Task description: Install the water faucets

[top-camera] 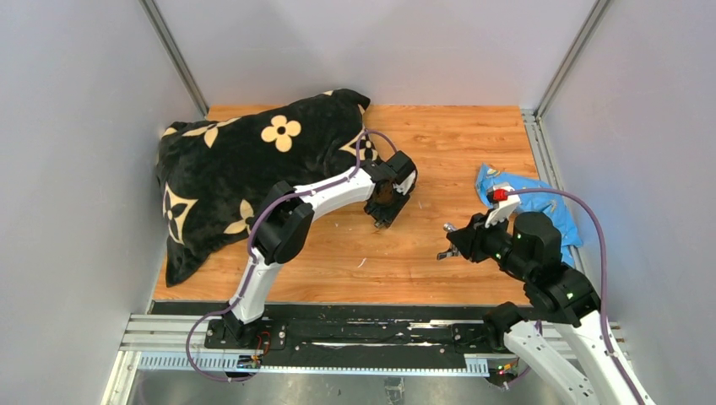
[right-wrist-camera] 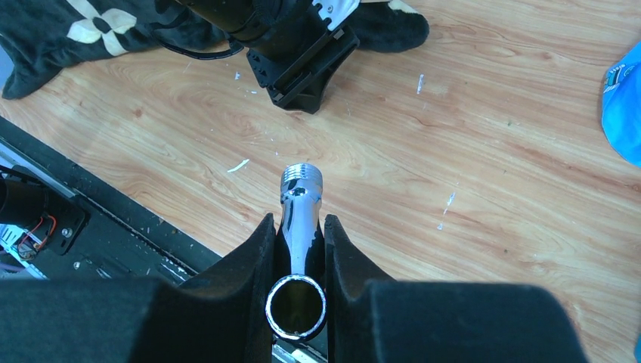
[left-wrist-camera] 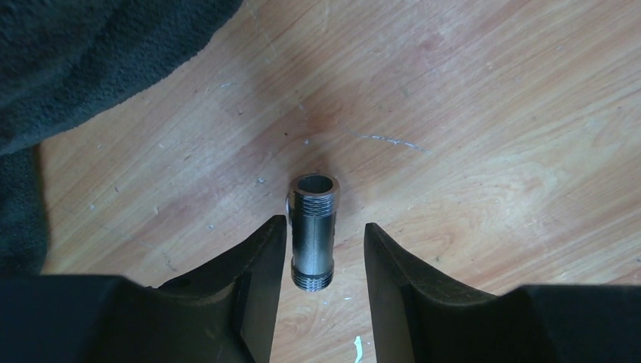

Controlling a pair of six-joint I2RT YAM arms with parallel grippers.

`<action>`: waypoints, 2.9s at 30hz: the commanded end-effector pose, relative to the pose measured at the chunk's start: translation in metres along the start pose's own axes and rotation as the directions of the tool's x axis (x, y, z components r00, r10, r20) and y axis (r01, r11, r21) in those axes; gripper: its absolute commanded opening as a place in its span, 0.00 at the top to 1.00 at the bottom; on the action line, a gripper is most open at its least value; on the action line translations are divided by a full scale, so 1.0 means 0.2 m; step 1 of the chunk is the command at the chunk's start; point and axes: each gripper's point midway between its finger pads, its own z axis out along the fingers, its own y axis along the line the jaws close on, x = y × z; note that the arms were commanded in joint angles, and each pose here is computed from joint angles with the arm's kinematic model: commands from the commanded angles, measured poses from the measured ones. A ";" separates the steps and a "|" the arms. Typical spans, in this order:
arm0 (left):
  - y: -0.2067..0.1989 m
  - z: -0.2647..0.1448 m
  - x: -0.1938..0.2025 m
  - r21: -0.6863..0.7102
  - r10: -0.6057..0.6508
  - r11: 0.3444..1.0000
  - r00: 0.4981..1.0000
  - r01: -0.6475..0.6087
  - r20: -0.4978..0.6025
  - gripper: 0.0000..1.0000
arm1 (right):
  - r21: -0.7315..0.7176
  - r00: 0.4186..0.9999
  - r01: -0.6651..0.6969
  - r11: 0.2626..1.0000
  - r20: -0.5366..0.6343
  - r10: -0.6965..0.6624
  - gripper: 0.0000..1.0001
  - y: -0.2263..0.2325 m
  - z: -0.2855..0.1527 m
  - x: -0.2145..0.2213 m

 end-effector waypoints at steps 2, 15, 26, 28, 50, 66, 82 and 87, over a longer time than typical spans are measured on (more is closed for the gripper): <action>0.05 -0.02 0.00 -0.037 0.005 0.999 1.000 -0.006 -0.013 0.54 | -0.010 0.998 0.027 1.000 0.048 -0.027 0.99 0.01 0.01 -0.09; 0.06 0.01 0.01 -0.035 0.008 0.999 1.000 -0.009 -0.023 0.62 | -0.014 0.999 0.016 1.000 0.052 -0.015 1.00 0.02 0.02 -0.10; 0.05 0.02 0.00 -0.032 0.002 0.999 1.000 -0.003 -0.023 0.62 | -0.024 0.999 0.028 0.999 0.042 -0.027 1.00 0.03 0.01 -0.10; 0.05 0.02 0.00 -0.032 0.000 0.999 1.000 -0.001 -0.021 0.62 | -0.025 0.999 0.026 0.999 0.040 -0.025 0.99 0.03 0.01 -0.10; 0.04 0.03 -0.02 -0.029 -0.014 0.999 1.000 0.014 -0.016 0.67 | -0.035 0.999 0.017 0.999 0.046 -0.016 1.00 0.04 0.00 -0.10; -0.04 -0.20 -0.09 0.103 -0.037 0.994 0.998 0.032 0.044 0.99 | -0.106 0.996 0.066 0.992 0.072 -0.059 0.99 0.09 0.00 -0.11; -0.30 -1.23 0.00 0.698 -0.330 0.715 0.898 0.036 0.291 1.00 | -0.350 0.846 0.460 0.816 0.452 -0.283 0.99 0.37 -0.10 -0.21; -0.29 -1.36 0.10 0.764 -0.408 0.639 0.881 0.090 0.238 1.00 | -0.364 0.765 0.549 0.753 0.582 -0.277 0.99 0.46 -0.16 -0.29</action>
